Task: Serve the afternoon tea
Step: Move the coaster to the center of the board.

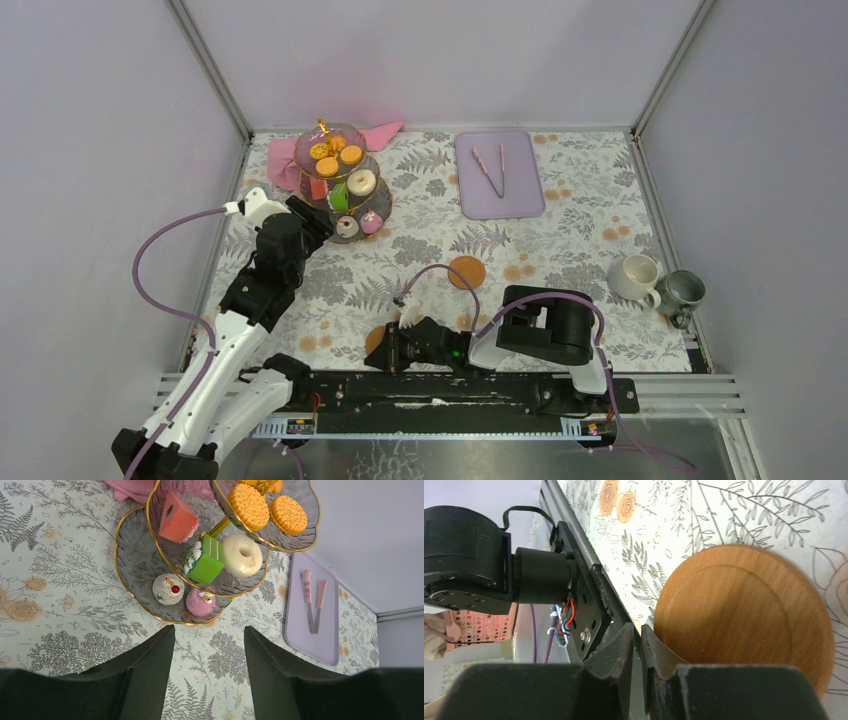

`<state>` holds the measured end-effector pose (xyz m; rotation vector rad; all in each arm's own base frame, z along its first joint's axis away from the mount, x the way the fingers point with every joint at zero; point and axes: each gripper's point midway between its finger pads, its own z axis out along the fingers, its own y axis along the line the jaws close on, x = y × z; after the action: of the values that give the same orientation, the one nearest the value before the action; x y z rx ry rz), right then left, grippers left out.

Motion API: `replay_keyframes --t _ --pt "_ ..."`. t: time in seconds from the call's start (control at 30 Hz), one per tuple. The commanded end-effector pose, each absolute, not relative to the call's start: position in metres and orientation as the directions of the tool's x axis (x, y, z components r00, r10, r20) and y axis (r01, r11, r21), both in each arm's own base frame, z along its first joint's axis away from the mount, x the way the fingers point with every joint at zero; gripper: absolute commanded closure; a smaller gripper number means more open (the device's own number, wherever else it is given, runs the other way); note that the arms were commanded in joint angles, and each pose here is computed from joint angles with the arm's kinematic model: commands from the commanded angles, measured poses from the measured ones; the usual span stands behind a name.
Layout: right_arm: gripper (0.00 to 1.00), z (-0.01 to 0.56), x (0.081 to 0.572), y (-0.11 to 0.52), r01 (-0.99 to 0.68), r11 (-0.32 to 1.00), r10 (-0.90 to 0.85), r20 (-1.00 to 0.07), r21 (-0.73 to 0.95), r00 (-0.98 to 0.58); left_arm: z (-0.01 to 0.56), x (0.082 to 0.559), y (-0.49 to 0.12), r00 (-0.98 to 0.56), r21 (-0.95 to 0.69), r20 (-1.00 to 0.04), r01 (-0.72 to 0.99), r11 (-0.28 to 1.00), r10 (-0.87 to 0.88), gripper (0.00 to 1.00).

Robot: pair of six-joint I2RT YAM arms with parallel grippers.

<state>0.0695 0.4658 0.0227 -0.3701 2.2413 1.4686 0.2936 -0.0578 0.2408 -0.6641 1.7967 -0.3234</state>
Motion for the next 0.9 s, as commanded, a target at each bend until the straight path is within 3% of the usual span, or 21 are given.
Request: replay_keyframes --t 0.0,0.87 --pt "0.83 0.034 0.077 0.477 -0.452 0.377 0.074 -0.513 0.809 -0.855 0.254 0.296 -0.061 -0.183 -0.54 -0.79 -0.244 0.805 -0.585 0.4" --pt "0.83 0.023 0.071 0.47 -0.43 0.405 0.061 -0.493 0.807 -0.868 0.257 0.296 -0.06 -0.182 -0.53 -0.799 -0.239 0.814 -0.573 0.4"
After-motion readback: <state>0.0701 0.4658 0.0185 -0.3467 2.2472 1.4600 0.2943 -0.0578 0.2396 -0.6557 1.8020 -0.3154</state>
